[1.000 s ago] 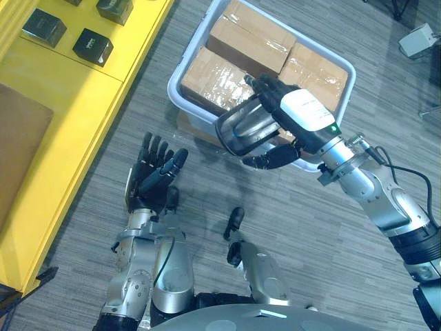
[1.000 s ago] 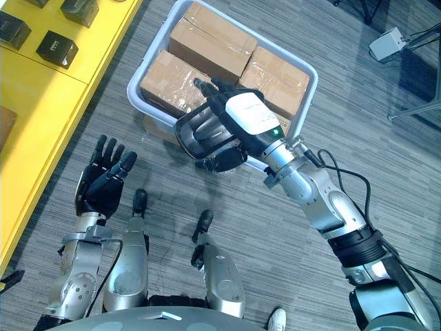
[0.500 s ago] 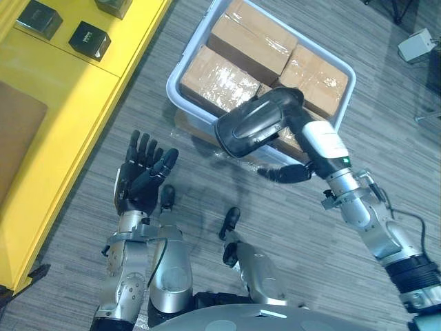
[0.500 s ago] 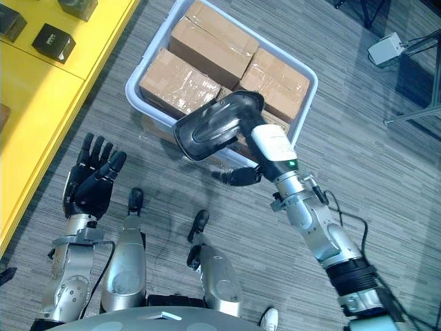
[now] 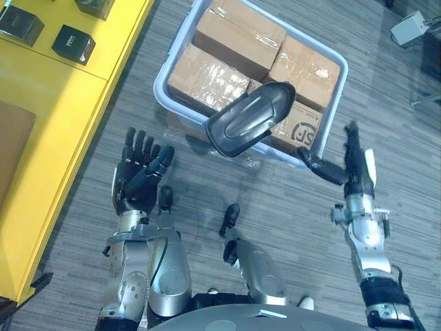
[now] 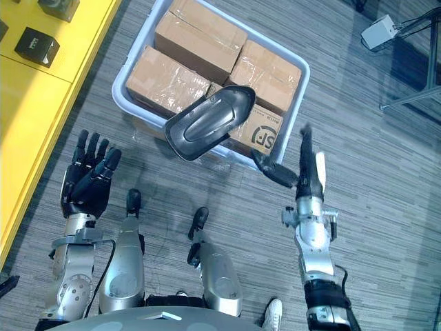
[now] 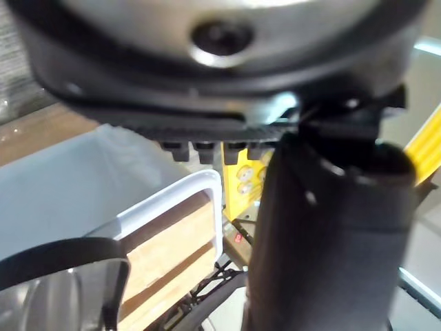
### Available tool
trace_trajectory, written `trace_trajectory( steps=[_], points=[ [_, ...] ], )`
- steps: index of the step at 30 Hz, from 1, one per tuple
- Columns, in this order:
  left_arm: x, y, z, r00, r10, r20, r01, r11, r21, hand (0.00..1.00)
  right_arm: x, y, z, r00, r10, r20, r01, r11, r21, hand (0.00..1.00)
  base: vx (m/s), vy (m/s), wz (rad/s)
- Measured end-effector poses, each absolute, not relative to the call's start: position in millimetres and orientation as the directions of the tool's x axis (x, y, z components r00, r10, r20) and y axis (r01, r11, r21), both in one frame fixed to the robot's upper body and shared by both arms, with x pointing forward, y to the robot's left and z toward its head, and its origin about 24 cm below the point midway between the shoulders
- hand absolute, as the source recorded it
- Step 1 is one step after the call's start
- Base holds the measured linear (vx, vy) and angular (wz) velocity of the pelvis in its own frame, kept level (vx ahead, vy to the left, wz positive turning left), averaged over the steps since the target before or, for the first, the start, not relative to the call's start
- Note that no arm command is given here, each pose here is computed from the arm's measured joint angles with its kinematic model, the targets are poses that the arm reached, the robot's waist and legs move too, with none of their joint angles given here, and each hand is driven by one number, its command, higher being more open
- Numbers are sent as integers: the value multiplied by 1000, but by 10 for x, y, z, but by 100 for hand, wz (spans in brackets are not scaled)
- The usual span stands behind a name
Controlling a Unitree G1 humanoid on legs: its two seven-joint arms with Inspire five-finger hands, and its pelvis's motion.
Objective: Walk over and take three plastic housings, then place them on the shelf
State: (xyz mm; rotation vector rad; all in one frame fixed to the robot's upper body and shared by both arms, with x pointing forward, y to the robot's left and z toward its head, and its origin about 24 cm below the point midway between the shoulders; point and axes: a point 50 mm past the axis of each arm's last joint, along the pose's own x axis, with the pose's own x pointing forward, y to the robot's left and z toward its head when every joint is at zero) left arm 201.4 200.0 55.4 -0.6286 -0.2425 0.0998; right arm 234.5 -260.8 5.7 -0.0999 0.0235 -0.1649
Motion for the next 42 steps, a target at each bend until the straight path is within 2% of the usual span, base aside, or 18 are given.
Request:
trace_trajectory(
  steps=[3, 6, 13, 18, 31, 42],
  points=[
    [2019, 2005, 557, 967, 165, 194, -19, 806, -592, 100, 2025, -2475, -536, 954, -25, -300, 73, 986, 149, 100, 38, -8, -13],
    [2027, 2005, 553, 969, 160, 186, -19, 806, -591, 100, 1709, -2291, -862, 902, 124, -414, 35, 934, 356, 100, 33, -3, -6],
    [2067, 1959, 558, 977, 111, 181, 15, 815, -580, 100, 1548, -2114, -969, 823, 421, -382, -171, 824, 541, 100, 0, 2, -2],
    [2120, 1932, 549, 981, 90, 173, 22, 830, -558, 100, 1585, -1969, -977, 768, 539, -346, -265, 759, 595, 100, 8, 3, 3],
    [2212, 1722, 487, 992, 50, 116, 27, 811, -584, 100, 2065, -1811, -730, 813, 544, -209, -333, 728, 599, 100, 4, 3, 7],
    [2227, 1542, 371, 998, 23, 62, 20, 790, -613, 100, 2410, -1799, -541, 867, 462, -188, -302, 785, 541, 100, 0, 10, 3]
  ],
)
